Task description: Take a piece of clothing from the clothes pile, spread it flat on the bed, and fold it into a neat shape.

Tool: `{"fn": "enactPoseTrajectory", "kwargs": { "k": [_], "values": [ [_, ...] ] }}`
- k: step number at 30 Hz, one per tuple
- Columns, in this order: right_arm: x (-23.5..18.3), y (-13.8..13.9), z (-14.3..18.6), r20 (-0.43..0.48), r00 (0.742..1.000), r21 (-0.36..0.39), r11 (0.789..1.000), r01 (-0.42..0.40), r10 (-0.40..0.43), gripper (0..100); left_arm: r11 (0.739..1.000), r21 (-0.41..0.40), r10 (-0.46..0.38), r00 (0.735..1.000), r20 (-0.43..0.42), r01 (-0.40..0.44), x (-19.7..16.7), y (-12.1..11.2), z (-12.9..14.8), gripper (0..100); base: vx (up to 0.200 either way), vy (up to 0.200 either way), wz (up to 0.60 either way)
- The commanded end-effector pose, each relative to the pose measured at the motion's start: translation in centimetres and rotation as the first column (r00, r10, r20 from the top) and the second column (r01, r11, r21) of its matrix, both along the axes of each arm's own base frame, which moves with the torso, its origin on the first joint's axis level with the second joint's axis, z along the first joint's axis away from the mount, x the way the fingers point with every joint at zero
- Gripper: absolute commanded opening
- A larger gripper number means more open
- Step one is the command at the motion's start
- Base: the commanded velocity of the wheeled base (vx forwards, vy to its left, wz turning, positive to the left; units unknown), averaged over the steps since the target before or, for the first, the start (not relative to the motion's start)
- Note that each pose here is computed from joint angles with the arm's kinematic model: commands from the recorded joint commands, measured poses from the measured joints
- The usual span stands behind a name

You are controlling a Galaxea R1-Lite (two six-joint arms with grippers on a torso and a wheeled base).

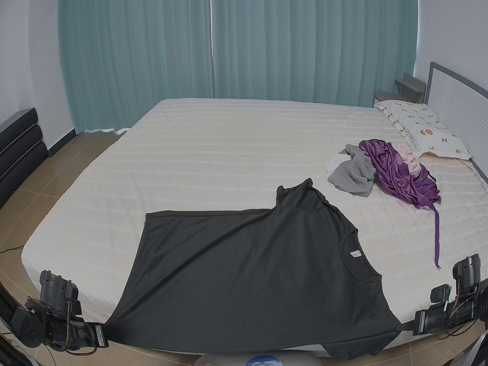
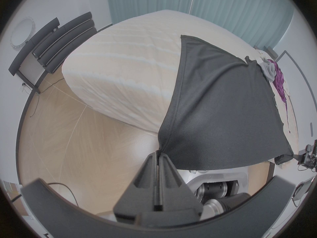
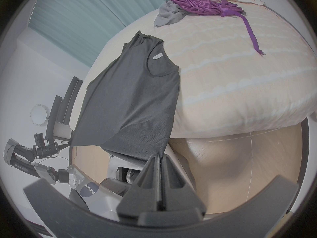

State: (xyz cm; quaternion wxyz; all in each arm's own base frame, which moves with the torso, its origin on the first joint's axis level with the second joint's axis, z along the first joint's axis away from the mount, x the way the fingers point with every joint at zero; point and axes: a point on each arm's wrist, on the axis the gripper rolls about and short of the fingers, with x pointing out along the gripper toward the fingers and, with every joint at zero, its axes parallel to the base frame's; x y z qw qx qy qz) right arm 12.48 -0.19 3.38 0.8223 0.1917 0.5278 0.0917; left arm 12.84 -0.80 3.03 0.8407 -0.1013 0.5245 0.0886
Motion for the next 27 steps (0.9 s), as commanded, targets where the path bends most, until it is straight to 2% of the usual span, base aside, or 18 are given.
{"fn": "enactPoseTrajectory", "kwargs": {
  "k": [1,13,16,19,27],
  "values": [
    [-0.7,-0.1,0.3,0.026,1.000,-0.003,1.000,0.008,-0.008,0,1.000,0.000,-0.003,1.000,0.018,0.003,-0.2,0.0,0.6,0,0.000,0.000,0.00],
    [0.8,-0.2,0.8,0.084,0.996,-0.008,1.000,0.010,-0.010,0,1.000,-0.014,0.016,0.994,0.105,-0.015,2.4,-0.1,2.0,0,0.000,0.000,0.00],
    [2.2,-0.3,1.6,0.134,0.991,-0.013,1.000,0.018,-0.016,0,0.997,-0.048,0.067,0.984,0.163,-0.059,4.1,-0.2,3.0,0,0.000,0.000,0.00],
    [3.0,-0.4,2.0,0.162,0.987,-0.013,1.000,0.017,-0.015,0,0.995,-0.066,0.082,0.977,0.199,-0.070,5.4,-0.2,3.5,0,0.000,0.000,0.00],
    [5.0,-0.6,2.0,0.163,0.986,-0.008,1.000,0.026,-0.025,0,0.992,-0.086,0.110,0.968,0.226,-0.093,7.9,-0.4,3.9,0,0.000,0.000,0.00]
  ]
}}
